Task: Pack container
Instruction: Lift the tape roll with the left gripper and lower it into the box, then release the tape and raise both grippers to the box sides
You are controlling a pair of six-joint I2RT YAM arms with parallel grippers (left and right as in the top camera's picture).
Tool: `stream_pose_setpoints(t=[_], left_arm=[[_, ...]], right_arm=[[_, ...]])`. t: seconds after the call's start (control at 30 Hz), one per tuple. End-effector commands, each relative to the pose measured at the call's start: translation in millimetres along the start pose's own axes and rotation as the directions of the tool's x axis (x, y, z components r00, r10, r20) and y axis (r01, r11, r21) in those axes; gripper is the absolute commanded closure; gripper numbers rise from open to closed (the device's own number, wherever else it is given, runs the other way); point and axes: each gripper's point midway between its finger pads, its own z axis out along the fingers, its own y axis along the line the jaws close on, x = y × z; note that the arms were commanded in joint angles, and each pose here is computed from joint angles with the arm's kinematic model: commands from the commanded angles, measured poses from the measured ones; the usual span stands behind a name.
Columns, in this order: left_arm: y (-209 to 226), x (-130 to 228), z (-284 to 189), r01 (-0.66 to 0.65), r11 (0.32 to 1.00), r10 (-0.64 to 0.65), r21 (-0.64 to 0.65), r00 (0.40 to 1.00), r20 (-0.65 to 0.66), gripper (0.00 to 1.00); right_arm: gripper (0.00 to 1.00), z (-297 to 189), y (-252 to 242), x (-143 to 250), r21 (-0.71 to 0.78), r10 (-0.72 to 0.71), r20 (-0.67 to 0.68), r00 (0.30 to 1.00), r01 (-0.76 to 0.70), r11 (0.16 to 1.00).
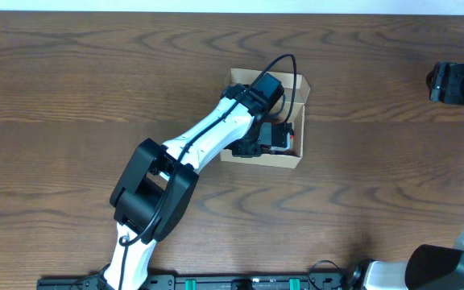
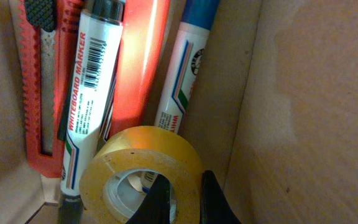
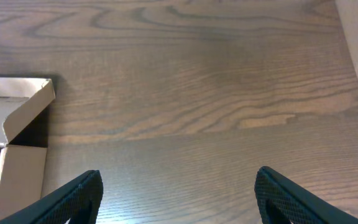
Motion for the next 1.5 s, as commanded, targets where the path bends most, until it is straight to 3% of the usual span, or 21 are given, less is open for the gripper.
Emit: stream_pose_setpoints(t=[0.0, 0.03, 0.13, 0.27, 0.43, 0.67, 0.83, 0.87, 0.9, 0.93, 1.0, 1.1, 1.2, 1.37, 1.47], left_arm=[[3.5, 2.1, -0.9, 0.01, 1.0, -0.01, -0.013, 1.0, -0.017, 0.94], [4.5, 3.2, -0.9, 0.014, 1.0, -0.015, -0.019, 1.0, -0.023, 0.93], [7.9, 7.5, -1.3, 0.016, 0.999, -0.018, -0.039, 0.999, -0.048, 0.62], [11.7, 9.2, -4.4, 0.034, 0.998, -0.037, -0.061, 0.998, -0.059, 0.46], [20.9, 4.7, -22.6, 0.072, 0.993, -0.077, -0.097, 0.996, -0.05, 0.46], [44.1, -16.6, -85.3, 0.117, 0.972, -0.11, -0.204, 0.993, 0.047, 0.44], [62.0, -16.6, -141.5, 0.193, 0.928, -0.168, -0.32, 0.98, 0.104, 0.43], [67.3, -13.1, -152.3, 0.225, 0.91, -0.196, -0.348, 0.974, 0.115, 0.43], [74.9, -6.5, -166.2, 0.277, 0.88, -0.244, -0.385, 0.961, 0.133, 0.43], [83.4, 2.2, -180.1, 0.339, 0.843, -0.3, -0.418, 0.941, 0.158, 0.43], [97.0, 22.2, -206.1, 0.474, 0.762, -0.413, -0.442, 0.881, 0.231, 0.44], [111.7, 59.6, -239.0, 0.663, 0.616, -0.568, -0.425, 0.748, 0.344, 0.46], [118.2, 100.9, -265.1, 0.829, 0.458, -0.694, -0.322, 0.56, 0.453, 0.66], [112.0, 147.7, -287.8, 0.924, 0.378, -0.768, -0.06, 0.35, 0.537, 0.94], [109.8, 171.3, -295.3, 0.945, 0.306, -0.809, 0.112, 0.196, 0.554, 0.94]], right_arm=[[0.23, 3.6, -0.2, 2.0, -0.009, 0.014, -0.011, 1.0, -0.014, 1.0], [0.22, 3.6, -0.2, 2.0, -0.009, 0.014, -0.011, 1.0, -0.014, 1.0], [0.22, 3.6, -0.2, 2.1, -0.009, 0.014, -0.011, 1.0, -0.014, 1.0], [0.22, 3.6, -0.2, 2.1, -0.009, 0.014, -0.011, 1.0, -0.014, 1.0], [0.22, 3.6, -0.2, 2.3, -0.009, 0.014, -0.012, 1.0, -0.015, 1.0], [0.25, 3.5, -0.3, 0.7, -0.008, 0.005, -0.006, 1.0, -0.005, 1.0], [0.43, -3.8, 9.7, -13.4, -0.031, -0.019, 0.04, 0.999, 0.021, 0.999], [0.5, -6.4, 13.5, -16.9, -0.039, -0.027, 0.05, 0.998, 0.029, 0.999], [0.66, -9.0, 18.5, -20.9, -0.05, -0.037, 0.062, 0.997, 0.04, 0.998], [0.84, -12.1, 22.8, -25.1, -0.054, -0.047, 0.074, 0.996, 0.051, 0.997], [0.99, -20.2, 32.2, -34.8, -0.065, -0.068, 0.104, 0.992, 0.075, 0.995], [0.99, -31.6, 55.2, -47.6, -0.14, -0.112, 0.161, 0.981, 0.135, 0.981], [0.99, -39.9, 79.0, -58.0, -0.244, -0.118, 0.212, 0.97, 0.17, 0.955], [0.99, -34.1, 111.4, -60.5, -0.462, -0.048, 0.206, 0.977, 0.141, 0.876], [0.99, -19.5, 127.2, -56.3, -0.583, -0.007, 0.148, 0.989, 0.093, 0.807]])
